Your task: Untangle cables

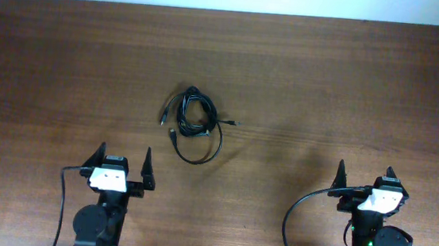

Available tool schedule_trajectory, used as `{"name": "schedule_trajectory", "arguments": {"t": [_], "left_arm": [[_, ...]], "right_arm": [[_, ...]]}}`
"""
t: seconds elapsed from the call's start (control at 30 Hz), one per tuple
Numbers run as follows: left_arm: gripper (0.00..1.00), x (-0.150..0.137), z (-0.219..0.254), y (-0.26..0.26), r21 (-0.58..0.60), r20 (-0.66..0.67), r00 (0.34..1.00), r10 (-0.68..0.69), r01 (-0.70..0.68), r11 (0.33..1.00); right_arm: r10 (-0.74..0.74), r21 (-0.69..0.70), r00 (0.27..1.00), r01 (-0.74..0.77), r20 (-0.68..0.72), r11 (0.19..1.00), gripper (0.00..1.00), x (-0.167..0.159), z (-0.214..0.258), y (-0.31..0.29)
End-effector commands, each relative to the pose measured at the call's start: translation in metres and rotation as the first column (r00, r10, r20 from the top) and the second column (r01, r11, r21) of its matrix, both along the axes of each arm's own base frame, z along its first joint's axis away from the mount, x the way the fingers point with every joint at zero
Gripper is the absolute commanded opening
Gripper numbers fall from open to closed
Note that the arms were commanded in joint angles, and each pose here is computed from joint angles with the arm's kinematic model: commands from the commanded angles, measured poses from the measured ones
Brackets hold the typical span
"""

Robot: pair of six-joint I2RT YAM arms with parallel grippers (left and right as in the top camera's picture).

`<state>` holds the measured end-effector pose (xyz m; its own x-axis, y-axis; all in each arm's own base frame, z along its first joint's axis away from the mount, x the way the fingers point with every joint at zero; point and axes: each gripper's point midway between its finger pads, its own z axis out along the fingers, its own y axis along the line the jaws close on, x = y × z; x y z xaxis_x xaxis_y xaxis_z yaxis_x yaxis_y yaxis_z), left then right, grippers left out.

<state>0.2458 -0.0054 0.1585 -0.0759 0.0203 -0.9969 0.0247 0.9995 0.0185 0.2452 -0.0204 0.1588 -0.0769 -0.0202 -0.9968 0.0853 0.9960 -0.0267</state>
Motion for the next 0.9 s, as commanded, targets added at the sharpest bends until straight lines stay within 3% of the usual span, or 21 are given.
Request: {"name": "schedule_trajectory", "arguments": {"t": [0.0, 0.2, 0.47, 0.57, 0.67, 0.87], "left_arm": [[0.99, 0.000, -0.002, -0.003, 0.013, -0.001, 1.000, -0.020, 0.020, 1.000], [0.99, 0.001, 0.009, 0.001, 0.015, 0.041, 0.999, 0.004, -0.004, 1.000], [0.99, 0.002, -0.014, 0.000, 0.015, -0.053, 0.999, -0.002, 0.003, 1.000], [0.99, 0.001, -0.003, -0.013, -0.043, -0.032, 0.997, -0.076, 0.075, 0.996], [0.99, -0.005, 0.009, -0.013, -0.134, -0.062, 0.996, -0.069, 0.061, 0.989], [0.99, -0.034, 0.032, -0.016, -0.143, -0.188, 0.978, -0.086, 0.059, 0.988]], "right_arm": [[-0.001, 0.004, 1.000, 0.001, -0.005, 1.000, 0.98, 0.000, -0.003, -0.001], [-0.001, 0.004, 1.000, 0.001, -0.005, 1.000, 0.98, 0.000, -0.003, -0.001], [-0.001, 0.004, 1.000, 0.001, -0.005, 1.000, 0.98, 0.000, -0.003, -0.001], [-0.001, 0.004, 1.000, 0.001, -0.005, 1.000, 0.98, 0.000, -0.003, -0.001], [-0.001, 0.004, 1.000, 0.001, -0.005, 1.000, 0.98, 0.000, -0.003, -0.001], [-0.001, 0.004, 1.000, 0.001, -0.005, 1.000, 0.99, 0.000, -0.003, -0.001]]}}
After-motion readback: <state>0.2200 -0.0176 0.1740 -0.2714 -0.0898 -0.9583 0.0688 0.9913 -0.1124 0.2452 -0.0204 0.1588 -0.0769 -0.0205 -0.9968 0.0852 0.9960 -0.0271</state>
